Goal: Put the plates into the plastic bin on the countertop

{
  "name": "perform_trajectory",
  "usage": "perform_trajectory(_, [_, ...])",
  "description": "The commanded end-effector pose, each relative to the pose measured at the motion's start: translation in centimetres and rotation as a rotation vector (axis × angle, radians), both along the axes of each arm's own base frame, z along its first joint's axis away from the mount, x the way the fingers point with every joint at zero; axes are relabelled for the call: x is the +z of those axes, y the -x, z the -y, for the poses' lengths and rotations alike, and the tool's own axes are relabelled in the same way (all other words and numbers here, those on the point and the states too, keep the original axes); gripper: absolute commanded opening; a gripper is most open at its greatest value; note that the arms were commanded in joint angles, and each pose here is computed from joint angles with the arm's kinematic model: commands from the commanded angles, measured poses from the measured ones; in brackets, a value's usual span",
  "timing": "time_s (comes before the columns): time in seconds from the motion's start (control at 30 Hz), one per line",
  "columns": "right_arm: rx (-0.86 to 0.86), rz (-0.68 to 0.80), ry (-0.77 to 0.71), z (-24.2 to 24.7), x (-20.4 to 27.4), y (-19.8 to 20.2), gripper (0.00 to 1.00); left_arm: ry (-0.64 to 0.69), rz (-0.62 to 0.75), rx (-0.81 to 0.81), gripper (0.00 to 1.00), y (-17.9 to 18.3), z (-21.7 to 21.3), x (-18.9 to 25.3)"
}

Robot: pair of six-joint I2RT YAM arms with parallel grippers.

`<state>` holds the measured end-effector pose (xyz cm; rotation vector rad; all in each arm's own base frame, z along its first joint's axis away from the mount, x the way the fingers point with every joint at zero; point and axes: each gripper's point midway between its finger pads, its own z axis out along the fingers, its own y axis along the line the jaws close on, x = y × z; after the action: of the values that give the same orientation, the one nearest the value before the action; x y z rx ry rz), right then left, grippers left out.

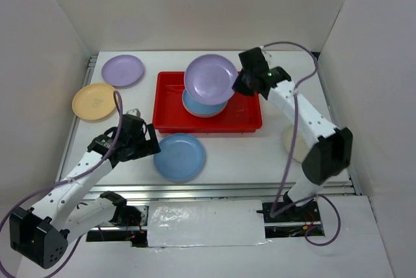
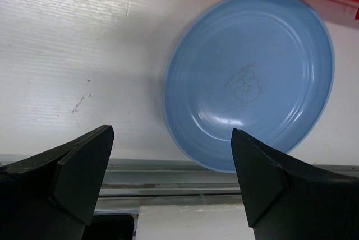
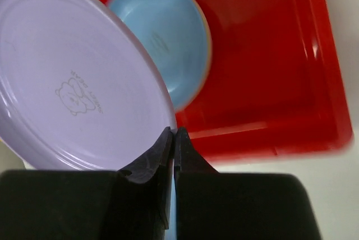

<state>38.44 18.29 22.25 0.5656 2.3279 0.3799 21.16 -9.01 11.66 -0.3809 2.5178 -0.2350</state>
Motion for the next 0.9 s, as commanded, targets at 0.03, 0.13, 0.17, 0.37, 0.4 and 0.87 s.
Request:
perform_trajectory(0.03, [0.101, -0.033, 0.005, -1.2, -0.7, -5.8, 0.00, 0.064, 0.022, 0.003, 0.99, -0.8, 1.9, -0.8])
perform_trajectory(0.13, [0.118, -0.099, -0.019, -1.4, -3.5, -7.9, 0.00, 0.066, 0.005, -0.006, 0.99, -0.9, 2.4, -2.1])
perform_trajectory(0.17, [0.129, -0.106, -0.023, -1.6, -3.9, -8.3, 0.00, 0.076, 0.009, -0.010, 0.99, -1.1, 2.8, -2.2])
perform_trajectory(0.37, [0.200, -0.154, -0.058, -3.7, -6.2, -9.0, 0.00, 0.066, -0.001, -0.005, 0.99, -1.5, 3.1, -3.5])
perform_trajectory(0.4, [0.214, -0.154, -0.063, -4.0, -6.3, -8.9, 0.01, 0.059, -0.015, -0.008, 0.99, -1.5, 3.2, -4.0])
perform_trajectory(0.87, [0.195, 0.135, -0.037, -1.8, 6.6, -3.8, 0.73, -0.005, -0.100, -0.046, 0.68, -1.0, 4.5, -8.2])
